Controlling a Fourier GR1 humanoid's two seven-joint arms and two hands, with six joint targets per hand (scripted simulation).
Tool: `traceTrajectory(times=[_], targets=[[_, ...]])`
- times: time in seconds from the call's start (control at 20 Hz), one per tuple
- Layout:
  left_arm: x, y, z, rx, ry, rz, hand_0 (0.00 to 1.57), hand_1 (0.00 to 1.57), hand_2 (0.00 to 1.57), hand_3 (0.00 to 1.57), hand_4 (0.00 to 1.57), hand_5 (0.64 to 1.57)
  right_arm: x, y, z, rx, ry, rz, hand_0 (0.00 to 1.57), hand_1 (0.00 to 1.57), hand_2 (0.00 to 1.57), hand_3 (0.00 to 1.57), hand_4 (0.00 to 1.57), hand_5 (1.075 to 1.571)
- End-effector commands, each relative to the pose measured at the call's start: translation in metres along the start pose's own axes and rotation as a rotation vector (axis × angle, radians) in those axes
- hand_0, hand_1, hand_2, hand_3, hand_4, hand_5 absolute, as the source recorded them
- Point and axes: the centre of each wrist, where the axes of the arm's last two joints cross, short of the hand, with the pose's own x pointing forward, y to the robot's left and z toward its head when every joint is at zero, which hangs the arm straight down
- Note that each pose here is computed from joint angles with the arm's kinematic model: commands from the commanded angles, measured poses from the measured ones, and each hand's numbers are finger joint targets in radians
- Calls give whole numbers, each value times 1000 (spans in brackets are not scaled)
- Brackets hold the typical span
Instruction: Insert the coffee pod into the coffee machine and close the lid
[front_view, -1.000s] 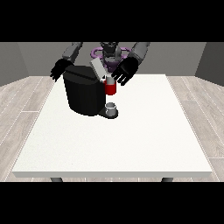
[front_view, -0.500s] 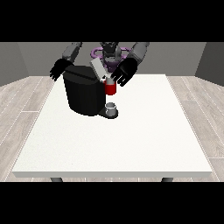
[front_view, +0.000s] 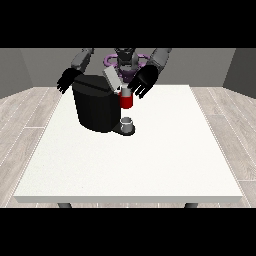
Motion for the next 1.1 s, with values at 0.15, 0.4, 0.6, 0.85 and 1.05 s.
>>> traceTrajectory(times=[0.15,0.4,0.6,0.85,1.05], targets=[[-12,2,5,6,-5,-22,1064,1064,1117,952,360,1571,14,1,-6,10,-6,-8,0,0,0,0,477,1571],[-22,2,8,-47,-1,-95,0,0,378,112,0,1571,14,27,8,39,-32,-4,0,0,0,0,470,1571],[-15,4,6,-52,-8,-130,0,0,0,0,0,1571,8,15,1,0,-20,21,0,0,0,0,413,1571],[-21,-10,8,-114,15,-73,0,0,0,0,0,1571,-27,10,36,19,52,22,0,0,0,0,360,1571],[-13,-6,7,-123,-12,-115,0,0,0,0,0,1571,-28,1,23,-41,81,20,0,0,0,0,387,1571]])
